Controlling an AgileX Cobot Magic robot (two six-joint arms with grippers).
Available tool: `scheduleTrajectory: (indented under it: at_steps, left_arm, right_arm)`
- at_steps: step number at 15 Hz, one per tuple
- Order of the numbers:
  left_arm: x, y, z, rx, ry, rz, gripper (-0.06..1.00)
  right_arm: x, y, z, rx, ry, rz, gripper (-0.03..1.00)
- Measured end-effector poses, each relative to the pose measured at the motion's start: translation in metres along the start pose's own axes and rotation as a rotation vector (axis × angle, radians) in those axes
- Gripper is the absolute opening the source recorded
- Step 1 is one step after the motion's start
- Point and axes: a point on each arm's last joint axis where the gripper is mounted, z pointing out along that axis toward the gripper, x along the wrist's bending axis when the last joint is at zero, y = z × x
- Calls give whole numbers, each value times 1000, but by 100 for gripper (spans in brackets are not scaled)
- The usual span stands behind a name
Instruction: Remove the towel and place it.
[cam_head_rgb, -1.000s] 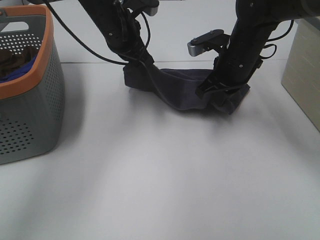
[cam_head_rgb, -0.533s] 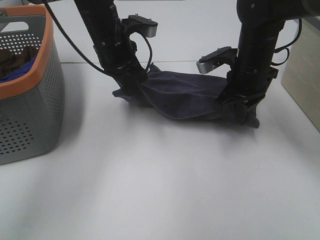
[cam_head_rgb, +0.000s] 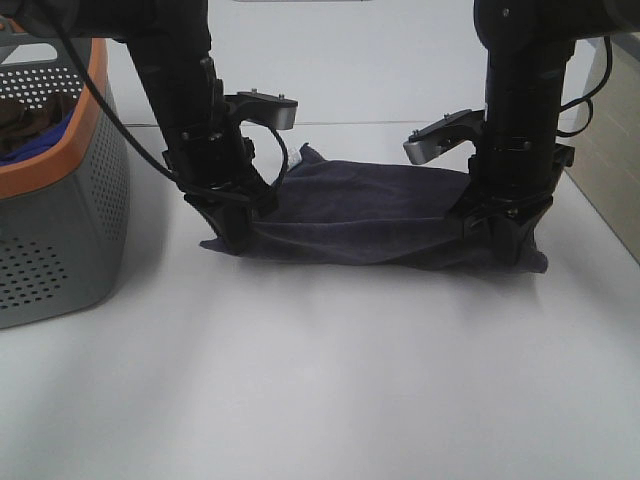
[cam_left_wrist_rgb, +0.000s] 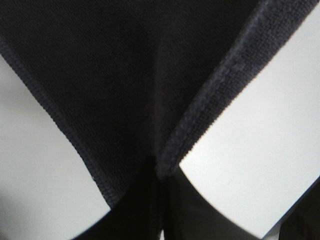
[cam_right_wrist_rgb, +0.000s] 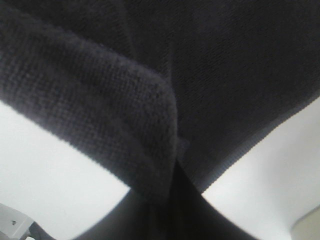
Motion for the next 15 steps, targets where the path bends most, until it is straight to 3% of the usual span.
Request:
scheduleTrajectory:
  at_steps: [6,9,10,12,14,15]
  left_arm:
    - [-5,-17,4,49,-21,-3,0]
    - [-6,-17,2,45,-19,-2,0]
    - [-6,-17,2,45,-19,-2,0]
    - [-6,-17,2,45,-19,-2,0]
    - [-6,-17,2,45,-19,-22,1]
    - [-6,-17,2,45,-18,-33,7]
  right_arm:
    - [14,4,-2,-45,158,37,3]
    - [15,2,2,-31,164,39,25]
    - [17,0,7,-10,176,59,37]
    - [19,-3,13,20,189,168,56]
    - [19,-7,2,0,184,275,66]
    - [20,-11,-8,-28,179,277,67]
